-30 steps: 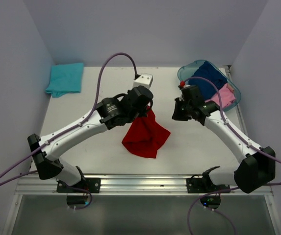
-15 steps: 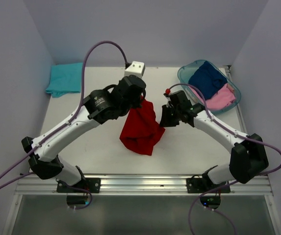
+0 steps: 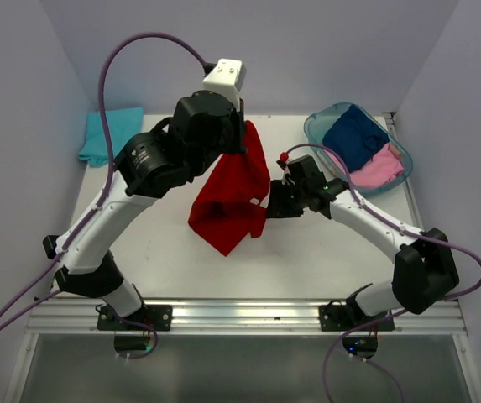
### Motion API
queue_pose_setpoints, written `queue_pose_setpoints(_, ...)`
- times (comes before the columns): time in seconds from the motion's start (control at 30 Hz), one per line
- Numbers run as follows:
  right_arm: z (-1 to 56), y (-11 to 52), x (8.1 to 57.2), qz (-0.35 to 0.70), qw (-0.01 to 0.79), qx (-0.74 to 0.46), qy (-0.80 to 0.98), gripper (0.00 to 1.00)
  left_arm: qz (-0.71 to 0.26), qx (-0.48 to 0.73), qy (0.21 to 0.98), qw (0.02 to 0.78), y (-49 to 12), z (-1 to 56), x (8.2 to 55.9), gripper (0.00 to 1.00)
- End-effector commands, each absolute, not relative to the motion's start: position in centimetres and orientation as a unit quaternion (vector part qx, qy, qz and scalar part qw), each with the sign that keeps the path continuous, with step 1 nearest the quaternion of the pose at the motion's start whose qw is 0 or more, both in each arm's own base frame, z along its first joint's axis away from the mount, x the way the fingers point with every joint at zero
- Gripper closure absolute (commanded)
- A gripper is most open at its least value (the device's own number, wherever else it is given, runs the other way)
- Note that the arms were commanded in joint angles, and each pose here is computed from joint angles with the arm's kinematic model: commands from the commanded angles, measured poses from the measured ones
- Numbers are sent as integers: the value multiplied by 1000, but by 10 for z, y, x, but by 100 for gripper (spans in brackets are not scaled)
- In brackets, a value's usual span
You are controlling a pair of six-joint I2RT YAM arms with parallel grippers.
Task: Fold and stack the t-shirts
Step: Flatten out the tshirt
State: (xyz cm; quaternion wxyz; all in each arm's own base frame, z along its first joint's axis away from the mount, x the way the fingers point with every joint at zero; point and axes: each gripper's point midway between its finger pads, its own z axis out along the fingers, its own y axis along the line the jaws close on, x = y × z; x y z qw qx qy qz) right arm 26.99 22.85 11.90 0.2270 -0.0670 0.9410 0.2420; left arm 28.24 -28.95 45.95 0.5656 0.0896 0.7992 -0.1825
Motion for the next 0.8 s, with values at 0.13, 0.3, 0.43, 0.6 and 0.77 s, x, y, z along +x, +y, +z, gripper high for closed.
queue_pose_setpoints(0.13, 143, 249, 275, 292, 249, -89, 919, 37, -235, 81, 757, 604, -281, 506, 276, 100)
queue_pose_setpoints(0.3, 120, 268, 285, 299, 230, -99, 921, 38, -237, 65, 749, 615, -273, 514, 276, 100)
queue_pose_setpoints(0.43, 91, 280, 301, 276, 211, -106, 932, 40, -232, 60, 753, 613, -267, 511, 275, 100)
queue_pose_setpoints(0.6, 65, 288, 318, 244, 200, -105, 943, 46, -226, 44, 749, 621, -251, 517, 272, 100)
queue_pose_setpoints(0.77, 45, 294, 318, 235, 178, -102, 950, 58, -217, 32, 746, 629, -236, 521, 269, 100)
